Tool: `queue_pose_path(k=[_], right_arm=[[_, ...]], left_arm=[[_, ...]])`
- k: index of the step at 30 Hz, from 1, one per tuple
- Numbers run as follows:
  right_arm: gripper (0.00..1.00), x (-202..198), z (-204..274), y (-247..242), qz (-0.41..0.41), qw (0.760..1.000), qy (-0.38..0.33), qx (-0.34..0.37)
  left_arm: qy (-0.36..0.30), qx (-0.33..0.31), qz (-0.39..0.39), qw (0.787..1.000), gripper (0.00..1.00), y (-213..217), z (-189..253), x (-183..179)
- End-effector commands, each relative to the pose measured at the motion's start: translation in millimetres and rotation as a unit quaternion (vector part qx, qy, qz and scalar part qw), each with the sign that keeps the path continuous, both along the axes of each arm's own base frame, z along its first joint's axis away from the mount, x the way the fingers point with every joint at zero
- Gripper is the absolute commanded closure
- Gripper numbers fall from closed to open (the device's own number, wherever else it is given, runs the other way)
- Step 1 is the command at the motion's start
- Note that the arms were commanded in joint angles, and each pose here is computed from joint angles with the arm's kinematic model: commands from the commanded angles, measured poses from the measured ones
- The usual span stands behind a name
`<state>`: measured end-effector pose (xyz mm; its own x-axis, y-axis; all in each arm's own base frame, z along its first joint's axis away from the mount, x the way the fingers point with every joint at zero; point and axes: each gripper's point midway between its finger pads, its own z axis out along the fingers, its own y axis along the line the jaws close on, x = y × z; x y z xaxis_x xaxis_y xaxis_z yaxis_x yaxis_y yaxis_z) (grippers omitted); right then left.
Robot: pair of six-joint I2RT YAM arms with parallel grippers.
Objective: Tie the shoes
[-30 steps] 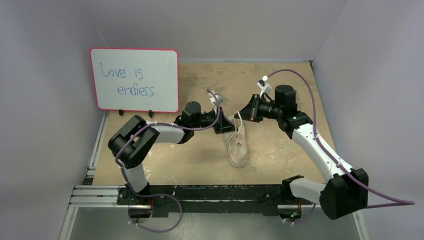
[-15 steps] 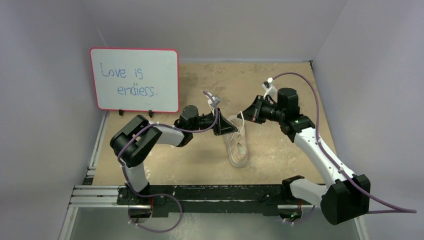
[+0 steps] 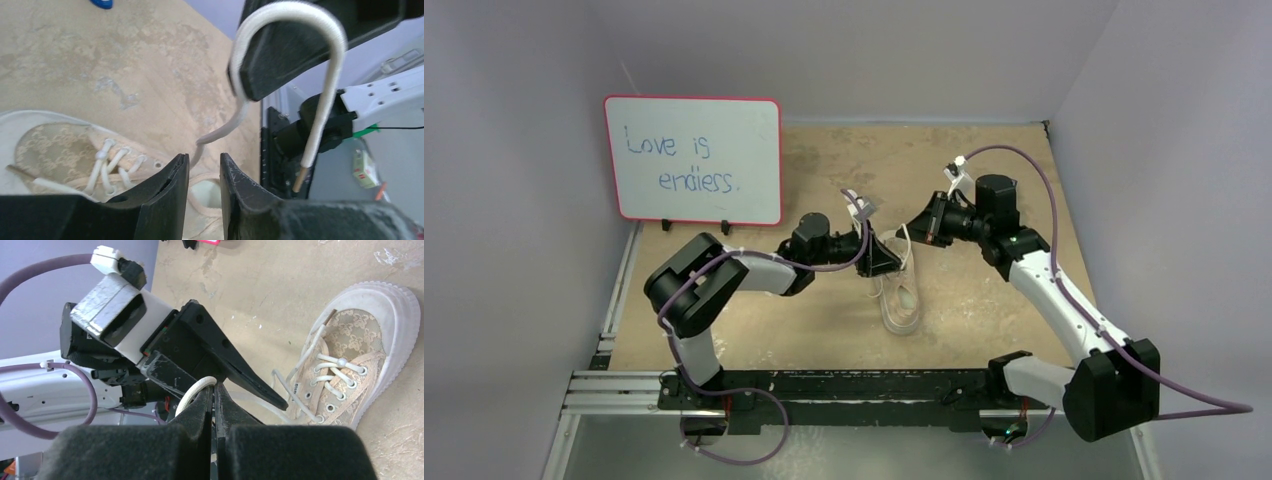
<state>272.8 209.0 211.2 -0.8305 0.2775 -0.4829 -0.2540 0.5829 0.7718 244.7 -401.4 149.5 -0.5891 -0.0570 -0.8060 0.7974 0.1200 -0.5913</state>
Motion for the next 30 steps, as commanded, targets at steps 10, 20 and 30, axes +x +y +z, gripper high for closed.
queue_pose_path(k=[10, 20, 30], right_arm=[[1.00, -1, 25, 2, 0.016, 0.999, -0.043, 0.018], [1.00, -1, 23, 4, 0.021, 0.999, -0.038, 0.019], [1.00, 0, 31, 12, 0.045, 0.997, -0.045, 0.043]], left_arm=[[-0.118, 0.142, 0.044, 0.982, 0.48, 41, -26, 13], [-0.120, 0.174, 0.012, 0.977, 0.63, 30, -53, 24], [-0.118, 0.099, -0.018, 0.988, 1.00, 19, -5, 10]])
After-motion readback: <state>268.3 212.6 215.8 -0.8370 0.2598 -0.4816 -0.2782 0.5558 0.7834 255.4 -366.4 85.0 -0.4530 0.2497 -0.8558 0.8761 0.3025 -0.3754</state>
